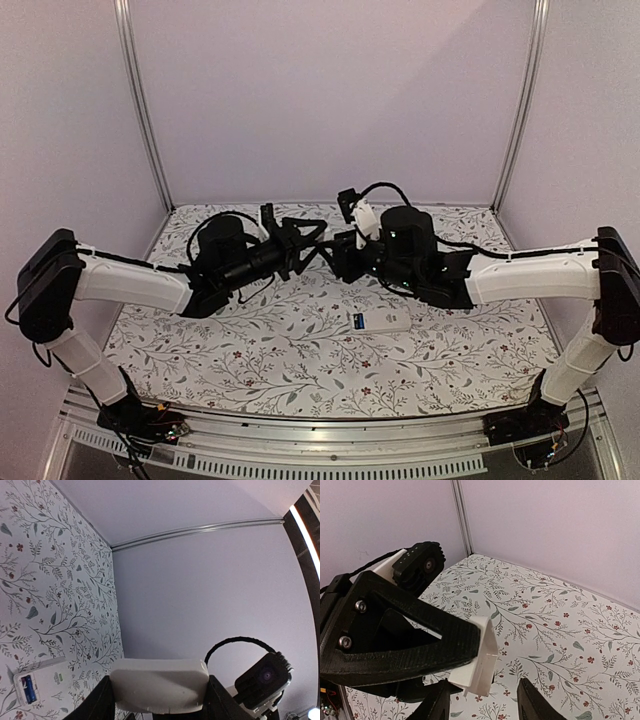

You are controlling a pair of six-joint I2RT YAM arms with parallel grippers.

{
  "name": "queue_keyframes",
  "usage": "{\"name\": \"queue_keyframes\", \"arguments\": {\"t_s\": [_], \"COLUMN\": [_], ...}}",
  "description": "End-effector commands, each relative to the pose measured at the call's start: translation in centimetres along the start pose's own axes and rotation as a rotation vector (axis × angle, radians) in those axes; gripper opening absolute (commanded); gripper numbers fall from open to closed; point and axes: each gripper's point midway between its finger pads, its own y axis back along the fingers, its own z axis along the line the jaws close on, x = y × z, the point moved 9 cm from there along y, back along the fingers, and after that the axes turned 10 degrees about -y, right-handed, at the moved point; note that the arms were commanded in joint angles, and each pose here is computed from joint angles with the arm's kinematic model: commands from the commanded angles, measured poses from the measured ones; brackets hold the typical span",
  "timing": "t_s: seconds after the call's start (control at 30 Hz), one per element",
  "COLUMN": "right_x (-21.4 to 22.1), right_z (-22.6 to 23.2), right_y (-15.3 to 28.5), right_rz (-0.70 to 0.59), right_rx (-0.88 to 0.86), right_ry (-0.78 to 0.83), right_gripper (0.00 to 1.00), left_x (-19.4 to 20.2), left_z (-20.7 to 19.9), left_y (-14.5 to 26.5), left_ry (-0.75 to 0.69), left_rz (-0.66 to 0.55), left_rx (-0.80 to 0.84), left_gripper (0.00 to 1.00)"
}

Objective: Load the batteries into the remote control
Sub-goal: Pass from the left arm to the right

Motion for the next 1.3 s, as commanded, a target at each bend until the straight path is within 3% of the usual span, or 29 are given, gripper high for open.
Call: {"name": "queue_keyframes", "arguments": {"t_s": [0.0, 0.33, 0.53, 0.6, 0.8, 0.83, 0.93, 1.07, 1.1, 1.27], "right_x": [-0.5, -0.4, -0.2, -0.3, -1.1, -1.6, -2.1, -2.8, -2.7, -2.8], "right_z": [0.2, 0.1, 0.1, 0.1, -1.0, -1.3, -3.3, -5.0, -5.4, -5.3], "right_y": [-0.3, -0.8, -1.0, -0.8, 0.4, 0.9, 1.9, 4.2, 4.7, 7.2], "right_rz": [-0.027, -0.019, -0.008, -0.008, 0.007, 0.007, 0.078, 0.179, 0.211, 0.354], "right_rx": [0.034, 0.054, 0.051, 0.045, -0.008, -0.039, -0.140, -0.268, -0.299, -0.483], "right_ry": [-0.005, 0.013, 0.011, 0.008, -0.045, -0.067, -0.161, -0.244, -0.262, -0.320], "right_gripper": [0.41, 0.26, 0.06, 0.00, 0.00, 0.00, 0.00, 0.00, 0.00, 0.00], "left_x": [0.8, 1.3, 1.2, 1.2, 0.6, 0.4, -0.4, -1.1, -1.1, -0.3], "left_z": [0.0, 0.1, -0.2, -0.4, -0.4, -0.3, -0.4, -1.0, -1.3, -2.3], "left_y": [-0.4, -0.8, -0.7, -0.7, 0.3, 0.6, 1.3, 2.9, 3.3, 4.5], "left_ry": [0.005, 0.020, 0.012, 0.001, -0.072, -0.099, -0.236, -0.546, -0.657, -0.938], "left_rz": [0.028, 0.040, 0.042, 0.046, 0.066, 0.073, 0.147, 0.264, 0.283, 0.405], "left_rx": [0.029, 0.056, 0.068, 0.075, 0.062, 0.052, 0.017, -0.068, -0.071, 0.008], "left_gripper": [0.47, 0.45, 0.44, 0.51, 0.94, 0.99, 0.99, 1.00, 1.00, 0.99]}}
